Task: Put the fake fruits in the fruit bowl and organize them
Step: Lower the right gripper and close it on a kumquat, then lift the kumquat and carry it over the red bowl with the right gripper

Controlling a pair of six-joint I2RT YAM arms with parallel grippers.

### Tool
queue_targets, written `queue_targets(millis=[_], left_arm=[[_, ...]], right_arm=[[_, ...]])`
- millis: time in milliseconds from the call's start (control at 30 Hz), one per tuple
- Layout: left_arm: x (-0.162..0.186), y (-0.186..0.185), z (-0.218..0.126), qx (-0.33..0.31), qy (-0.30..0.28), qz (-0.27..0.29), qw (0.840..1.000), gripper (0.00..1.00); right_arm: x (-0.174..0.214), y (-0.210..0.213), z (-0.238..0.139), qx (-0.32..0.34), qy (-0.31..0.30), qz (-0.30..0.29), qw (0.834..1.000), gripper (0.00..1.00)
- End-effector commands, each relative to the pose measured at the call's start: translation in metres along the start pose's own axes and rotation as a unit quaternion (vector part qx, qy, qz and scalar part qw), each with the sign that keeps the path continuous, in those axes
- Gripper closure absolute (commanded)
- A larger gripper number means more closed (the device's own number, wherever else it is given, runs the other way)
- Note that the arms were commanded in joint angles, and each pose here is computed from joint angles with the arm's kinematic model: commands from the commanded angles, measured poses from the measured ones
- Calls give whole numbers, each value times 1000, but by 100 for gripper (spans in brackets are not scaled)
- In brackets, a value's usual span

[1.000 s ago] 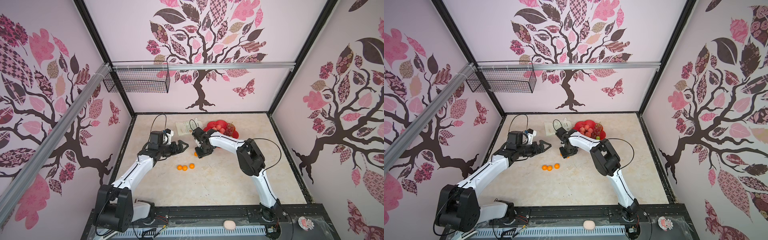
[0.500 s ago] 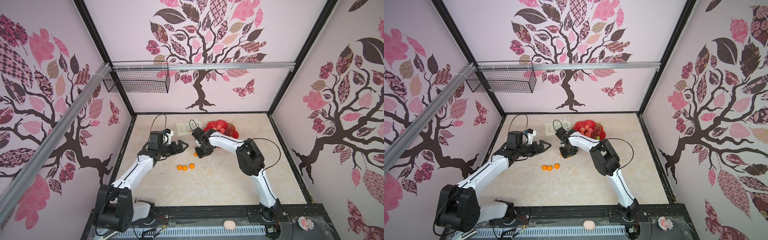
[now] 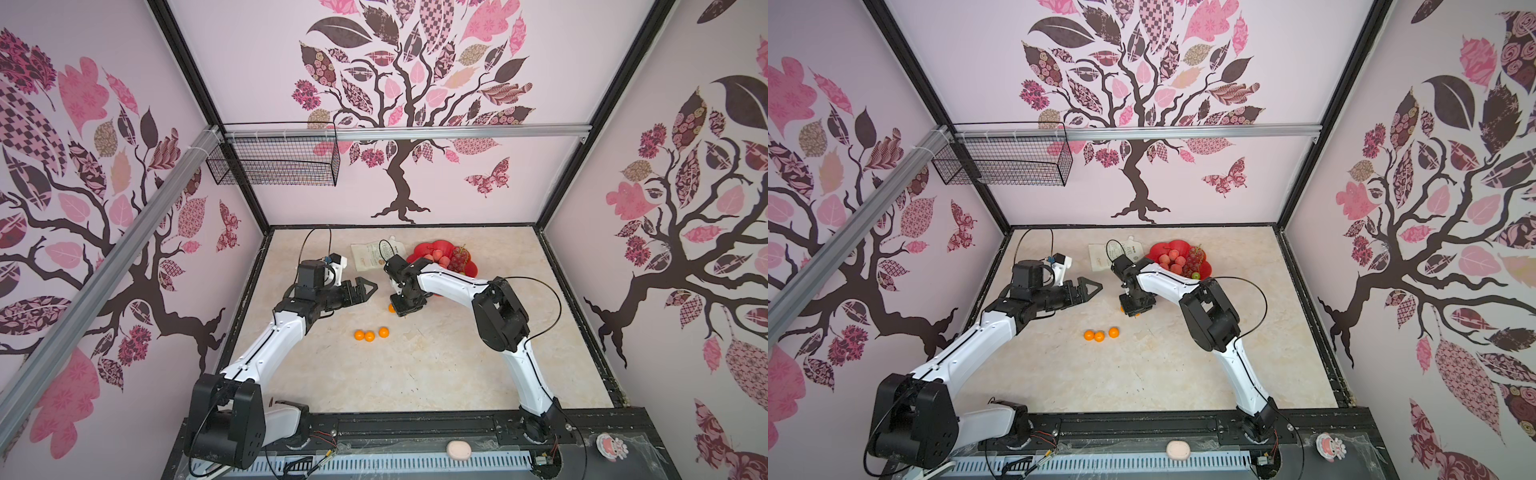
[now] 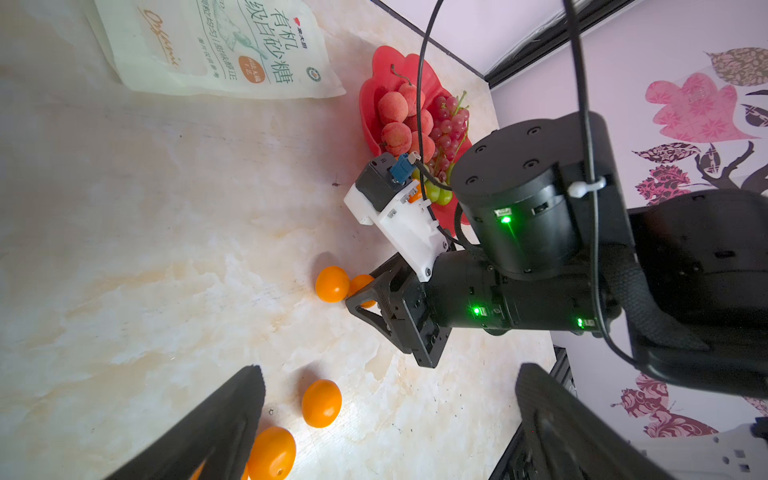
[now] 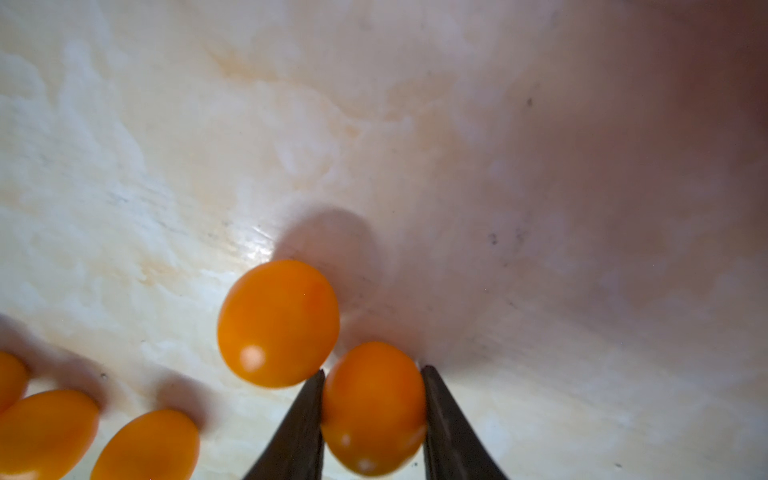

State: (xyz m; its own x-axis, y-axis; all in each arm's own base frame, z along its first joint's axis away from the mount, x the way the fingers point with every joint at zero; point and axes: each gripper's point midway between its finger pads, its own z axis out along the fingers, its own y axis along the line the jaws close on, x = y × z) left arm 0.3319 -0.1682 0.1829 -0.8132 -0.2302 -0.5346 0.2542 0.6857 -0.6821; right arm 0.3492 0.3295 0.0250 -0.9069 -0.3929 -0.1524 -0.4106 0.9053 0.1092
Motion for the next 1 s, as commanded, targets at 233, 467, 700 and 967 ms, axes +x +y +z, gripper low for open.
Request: queue_targets(millis=[233, 467, 700, 967], left_arm=[[5, -16, 9, 20, -13, 33, 999, 1], [-1, -39, 30, 42, -22, 50, 998, 2], [-20, -46, 44, 46, -29, 58, 997, 1], [-30, -45, 65, 41, -16, 54, 998, 1]], right_arm=[[-10, -1, -48, -12, -68, 12, 998, 67], [-19, -17, -74, -16, -96, 30, 995, 67], [-31, -38, -87, -19, -120, 57, 991, 67], [-48, -72, -91, -6, -139, 84, 987, 67]])
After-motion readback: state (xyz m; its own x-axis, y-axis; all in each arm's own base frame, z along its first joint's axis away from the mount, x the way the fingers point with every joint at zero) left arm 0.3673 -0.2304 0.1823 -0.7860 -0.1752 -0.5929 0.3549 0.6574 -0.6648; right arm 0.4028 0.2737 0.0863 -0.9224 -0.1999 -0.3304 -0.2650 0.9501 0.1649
